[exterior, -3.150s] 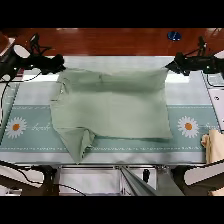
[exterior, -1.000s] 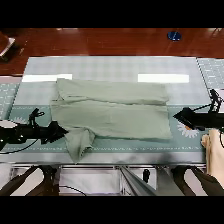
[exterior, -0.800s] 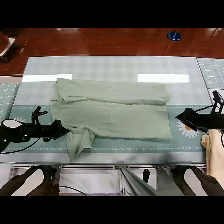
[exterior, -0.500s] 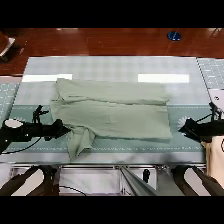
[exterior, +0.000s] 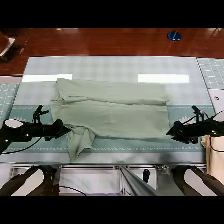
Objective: Fold the shirts.
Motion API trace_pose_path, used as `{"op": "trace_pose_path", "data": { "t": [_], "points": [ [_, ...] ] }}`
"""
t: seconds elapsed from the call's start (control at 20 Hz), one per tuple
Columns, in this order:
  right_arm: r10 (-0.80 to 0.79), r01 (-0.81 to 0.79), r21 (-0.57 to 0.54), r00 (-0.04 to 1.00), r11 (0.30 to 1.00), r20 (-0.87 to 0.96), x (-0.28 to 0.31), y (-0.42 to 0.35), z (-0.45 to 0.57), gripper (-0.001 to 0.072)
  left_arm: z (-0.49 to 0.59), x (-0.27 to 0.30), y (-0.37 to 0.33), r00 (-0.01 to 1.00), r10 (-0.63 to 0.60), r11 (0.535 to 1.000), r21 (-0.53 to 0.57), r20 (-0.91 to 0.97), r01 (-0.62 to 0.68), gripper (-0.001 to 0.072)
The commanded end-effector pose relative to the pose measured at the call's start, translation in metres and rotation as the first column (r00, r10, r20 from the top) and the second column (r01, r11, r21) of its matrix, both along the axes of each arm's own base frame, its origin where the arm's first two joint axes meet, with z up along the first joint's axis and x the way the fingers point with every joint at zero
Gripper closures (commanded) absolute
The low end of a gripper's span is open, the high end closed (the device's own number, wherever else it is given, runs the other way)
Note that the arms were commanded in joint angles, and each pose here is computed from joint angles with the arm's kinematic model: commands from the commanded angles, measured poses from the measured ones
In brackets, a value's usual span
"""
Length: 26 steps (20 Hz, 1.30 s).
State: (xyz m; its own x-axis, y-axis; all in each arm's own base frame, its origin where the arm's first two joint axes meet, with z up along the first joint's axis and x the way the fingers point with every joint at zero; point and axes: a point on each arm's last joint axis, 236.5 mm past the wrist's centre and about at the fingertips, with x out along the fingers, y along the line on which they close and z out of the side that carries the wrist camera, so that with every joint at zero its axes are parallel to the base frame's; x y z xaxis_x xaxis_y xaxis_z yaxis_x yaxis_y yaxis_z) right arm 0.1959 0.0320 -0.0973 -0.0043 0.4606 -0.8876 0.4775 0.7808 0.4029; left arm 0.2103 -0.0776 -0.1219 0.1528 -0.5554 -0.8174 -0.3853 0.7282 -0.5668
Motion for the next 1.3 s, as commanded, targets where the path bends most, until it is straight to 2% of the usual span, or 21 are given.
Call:
{"op": "trace_pose_path", "data": {
  "t": [0.0, 0.2, 0.25, 0.3, 0.35, 0.4, 0.5, 0.7, 0.85, 1.1, 1.25],
  "points": [
    [-0.015, 0.014, 0.049, 1.000, 0.999, 0.009, 0.014, 0.021, -0.008, 0.0304, 0.000, -0.001, -0.001, 1.000, -0.004, 1.000, -0.002, -0.004, 0.004, 0.0690],
    [-0.024, 0.024, 0.024, 1.000, 0.999, 0.018, 0.022, 0.025, -0.013, 0.0340, 0.000, -0.001, -0.001, 1.000, -0.004, 1.000, -0.002, -0.004, 0.004, 0.0689],
    [-0.028, 0.028, 0.024, 0.999, 0.999, 0.021, 0.023, 0.025, -0.013, 0.0396, 0.000, -0.001, -0.001, 1.000, -0.004, 1.000, -0.002, -0.004, 0.004, 0.0689],
    [-0.022, 0.022, 0.022, 0.999, 1.000, 0.024, 0.024, 0.024, -0.012, 0.0487, 0.000, -0.001, -0.001, 1.000, -0.004, 1.000, -0.002, -0.004, 0.004, 0.0689],
    [0.003, -0.004, 0.029, 0.999, 1.000, 0.038, 0.025, 0.026, -0.010, 0.0632, 0.000, -0.001, 0.000, 1.000, -0.004, 1.000, -0.001, -0.003, 0.004, 0.0689],
    [0.035, -0.038, 0.042, 0.998, 0.998, 0.058, 0.027, 0.028, -0.006, 0.0690, 0.003, 0.003, 0.000, 1.000, -0.015, 1.000, 0.001, 0.012, 0.015, 0.0689],
    [0.087, -0.092, 0.047, 0.991, 0.995, 0.101, 0.038, 0.028, 0.009, 0.0690, 0.019, 0.019, 0.005, 0.998, -0.034, 0.999, -0.005, 0.057, 0.035, 0.0689],
    [0.099, -0.101, -0.003, 0.966, 0.995, 0.238, 0.087, 0.015, 0.048, 0.0691, 0.073, 0.073, 0.018, 0.977, -0.057, 0.998, 0.015, 0.204, 0.055, 0.0690],
    [0.073, -0.090, 0.041, 0.948, 0.995, 0.309, 0.128, 0.018, 0.071, 0.0691, 0.106, 0.119, 0.020, 0.953, -0.047, 0.999, 0.018, 0.300, 0.043, 0.0690],
    [0.039, -0.076, 0.092, 0.936, 0.993, 0.351, 0.183, 0.015, 0.077, 0.0691, 0.118, 0.196, 0.006, 0.939, -0.112, 0.994, 0.017, 0.325, 0.112, 0.0690],
    [0.010, -0.058, 0.118, 0.928, 0.991, 0.374, 0.214, 0.012, 0.074, 0.0691, 0.120, 0.249, 0.005, 0.943, -0.081, 0.996, -0.004, 0.323, 0.087, 0.0690]
  ]
}}
